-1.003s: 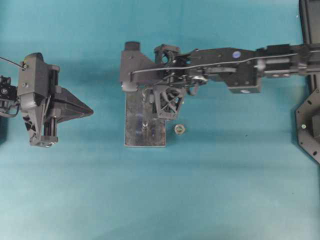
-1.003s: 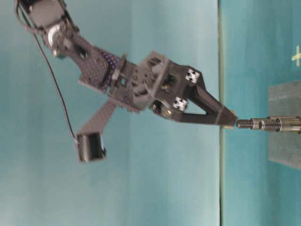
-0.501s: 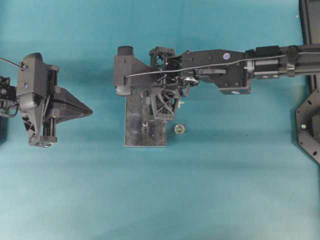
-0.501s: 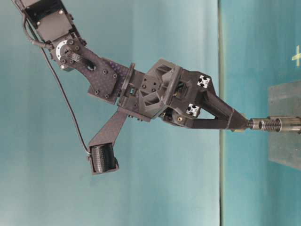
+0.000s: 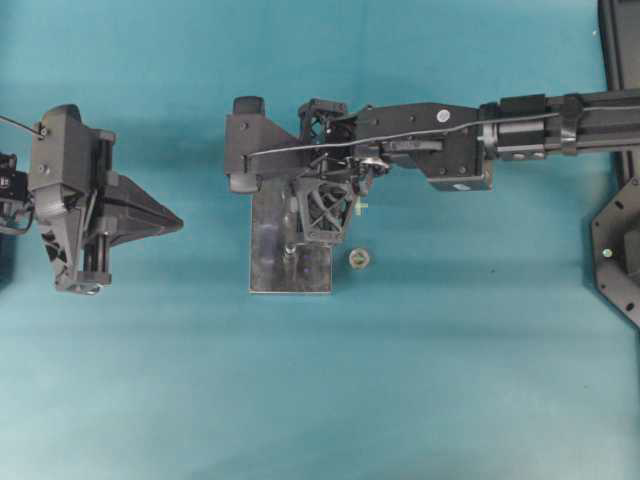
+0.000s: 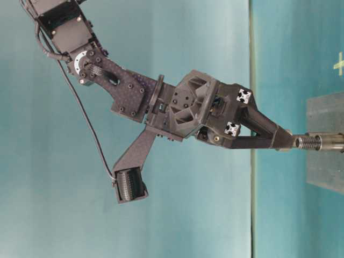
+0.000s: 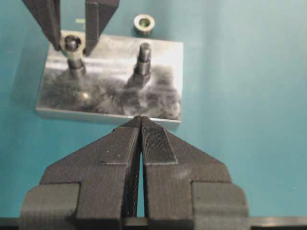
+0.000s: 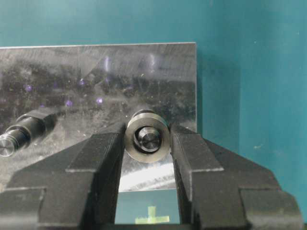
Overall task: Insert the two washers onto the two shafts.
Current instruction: 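Carry the washer over the upper shaft and lower it onto the shaft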
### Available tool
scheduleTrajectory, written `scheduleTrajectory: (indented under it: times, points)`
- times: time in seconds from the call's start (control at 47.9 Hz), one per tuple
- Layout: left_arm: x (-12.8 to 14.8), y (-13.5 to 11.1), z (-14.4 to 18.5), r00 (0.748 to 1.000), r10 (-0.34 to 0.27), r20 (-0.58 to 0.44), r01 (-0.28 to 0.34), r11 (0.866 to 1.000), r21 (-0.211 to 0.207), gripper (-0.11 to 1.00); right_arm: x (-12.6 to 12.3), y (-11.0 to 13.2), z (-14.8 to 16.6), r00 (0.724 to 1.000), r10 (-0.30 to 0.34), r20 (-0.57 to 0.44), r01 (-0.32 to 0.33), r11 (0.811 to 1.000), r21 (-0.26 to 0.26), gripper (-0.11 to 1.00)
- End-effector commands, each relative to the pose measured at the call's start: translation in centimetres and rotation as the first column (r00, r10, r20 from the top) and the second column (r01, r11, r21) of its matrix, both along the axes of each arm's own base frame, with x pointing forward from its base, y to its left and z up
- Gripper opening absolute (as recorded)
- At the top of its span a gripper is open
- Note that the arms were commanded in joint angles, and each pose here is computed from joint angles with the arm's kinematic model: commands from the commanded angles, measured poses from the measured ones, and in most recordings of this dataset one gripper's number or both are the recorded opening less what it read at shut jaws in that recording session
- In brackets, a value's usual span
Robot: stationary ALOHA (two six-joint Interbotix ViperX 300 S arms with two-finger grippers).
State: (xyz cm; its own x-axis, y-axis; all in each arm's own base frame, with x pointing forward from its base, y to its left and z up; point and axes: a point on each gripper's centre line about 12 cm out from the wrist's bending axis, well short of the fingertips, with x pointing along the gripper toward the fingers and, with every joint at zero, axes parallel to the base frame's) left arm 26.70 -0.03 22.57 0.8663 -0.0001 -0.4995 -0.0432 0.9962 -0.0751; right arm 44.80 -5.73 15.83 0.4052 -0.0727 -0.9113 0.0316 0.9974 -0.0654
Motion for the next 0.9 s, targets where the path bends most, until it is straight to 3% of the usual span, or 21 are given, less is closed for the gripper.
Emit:
scheduleTrajectory:
  times: [0.0,0.188,0.376,0.48,0.752,0.877]
  points:
    - [0.2,-0.1,0.7,1.0,-0.004,0.026,0.004,1.0,0.001,0.0,0.5,-0.2,1.3,0.999,-0.019,0.041,0.019,1.0,0.006,0.35]
    - [0.2,-0.1,0.8,1.0,-0.003,0.029,0.003,1.0,0.0,0.0,0.6,0.6,0.8,1.0,-0.002,0.026,0.002,1.0,0.01,0.86]
    - [0.2,-0.1,0.9,0.999,-0.005,0.032,0.005,1.0,0.0,0.0,0.9,2.9,0.7,0.999,0.036,0.027,-0.036,0.999,0.023,0.74]
    - [0.2,-0.2,0.9,0.999,-0.005,0.034,0.005,1.0,-0.001,0.0,1.0,2.9,0.7,0.999,0.037,0.03,-0.038,0.999,0.022,0.72]
    - [0.1,-0.4,0.9,0.999,-0.012,0.034,0.012,1.0,-0.004,0.0,0.9,-1.9,0.9,0.998,-0.052,0.03,0.052,0.999,0.005,0.7]
    - [0.1,-0.4,0.9,0.999,-0.013,0.034,0.013,1.0,-0.001,0.0,0.9,-2.8,0.9,0.998,-0.067,0.021,0.067,0.998,0.002,0.66]
